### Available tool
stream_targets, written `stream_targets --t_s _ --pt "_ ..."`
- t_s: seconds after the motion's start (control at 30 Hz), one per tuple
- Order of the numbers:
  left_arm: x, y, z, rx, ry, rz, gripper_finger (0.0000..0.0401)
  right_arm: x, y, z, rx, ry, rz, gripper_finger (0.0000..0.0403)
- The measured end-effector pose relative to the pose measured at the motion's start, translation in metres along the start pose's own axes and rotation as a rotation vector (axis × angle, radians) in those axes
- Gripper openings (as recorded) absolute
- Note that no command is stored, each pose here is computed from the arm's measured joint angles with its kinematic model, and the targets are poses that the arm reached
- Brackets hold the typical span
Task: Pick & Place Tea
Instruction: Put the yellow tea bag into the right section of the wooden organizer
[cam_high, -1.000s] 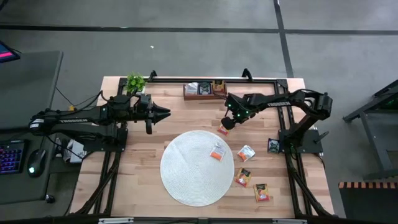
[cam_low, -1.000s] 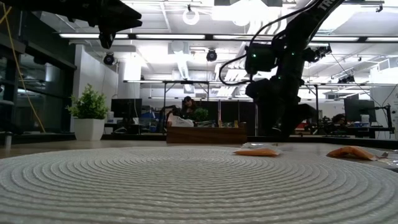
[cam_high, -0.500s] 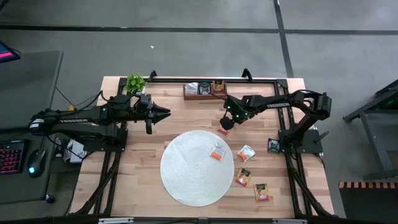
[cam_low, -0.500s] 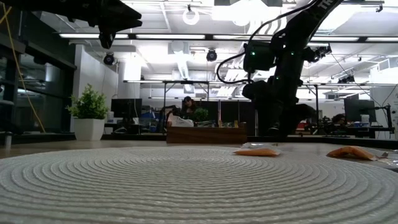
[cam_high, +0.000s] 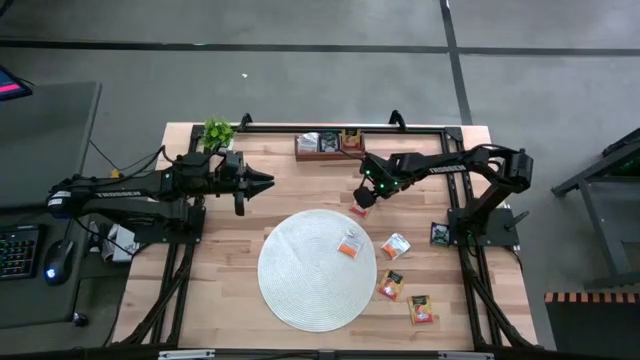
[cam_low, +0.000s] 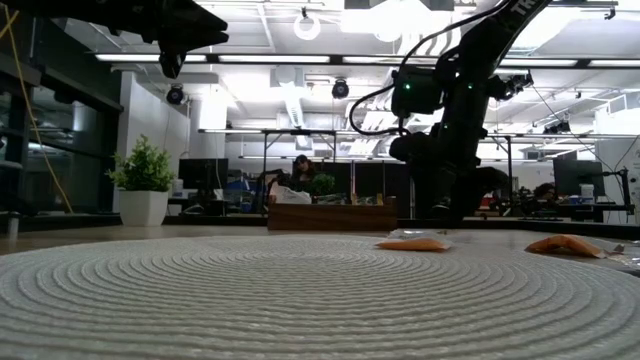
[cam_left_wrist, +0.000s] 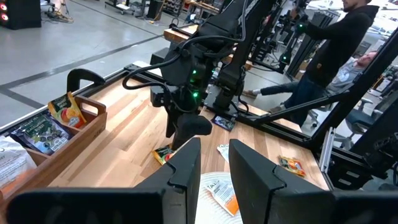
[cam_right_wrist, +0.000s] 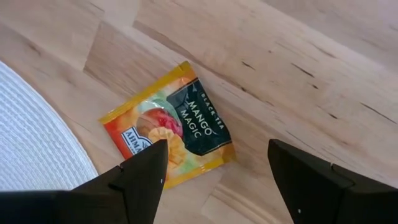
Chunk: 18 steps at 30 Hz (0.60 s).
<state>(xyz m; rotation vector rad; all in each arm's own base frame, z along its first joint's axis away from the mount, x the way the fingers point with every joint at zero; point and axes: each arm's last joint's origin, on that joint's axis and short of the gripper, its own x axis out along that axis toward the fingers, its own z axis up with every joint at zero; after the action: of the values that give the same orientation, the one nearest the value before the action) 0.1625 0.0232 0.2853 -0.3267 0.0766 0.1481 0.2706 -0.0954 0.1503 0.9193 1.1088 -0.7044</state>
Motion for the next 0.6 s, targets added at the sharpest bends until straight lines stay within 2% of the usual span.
stream_targets --t_s 0.27,0.47,0.6 --pt "0.0 0.0 0.0 0.0 0.0 0.0 0.0083 0.005 -0.003 -0.004 0.034 0.003 0.014 0.0272" --pt "0.0 0.0 0.0 0.0 0.0 0.0 0.0083 0.02 -0.014 -0.016 0.106 -0.011 0.079 0.0272" --pt "0.0 0.0 0.0 0.0 0.0 0.0 0.0083 0.022 -0.012 -0.019 0.112 -0.025 0.109 0.0272"
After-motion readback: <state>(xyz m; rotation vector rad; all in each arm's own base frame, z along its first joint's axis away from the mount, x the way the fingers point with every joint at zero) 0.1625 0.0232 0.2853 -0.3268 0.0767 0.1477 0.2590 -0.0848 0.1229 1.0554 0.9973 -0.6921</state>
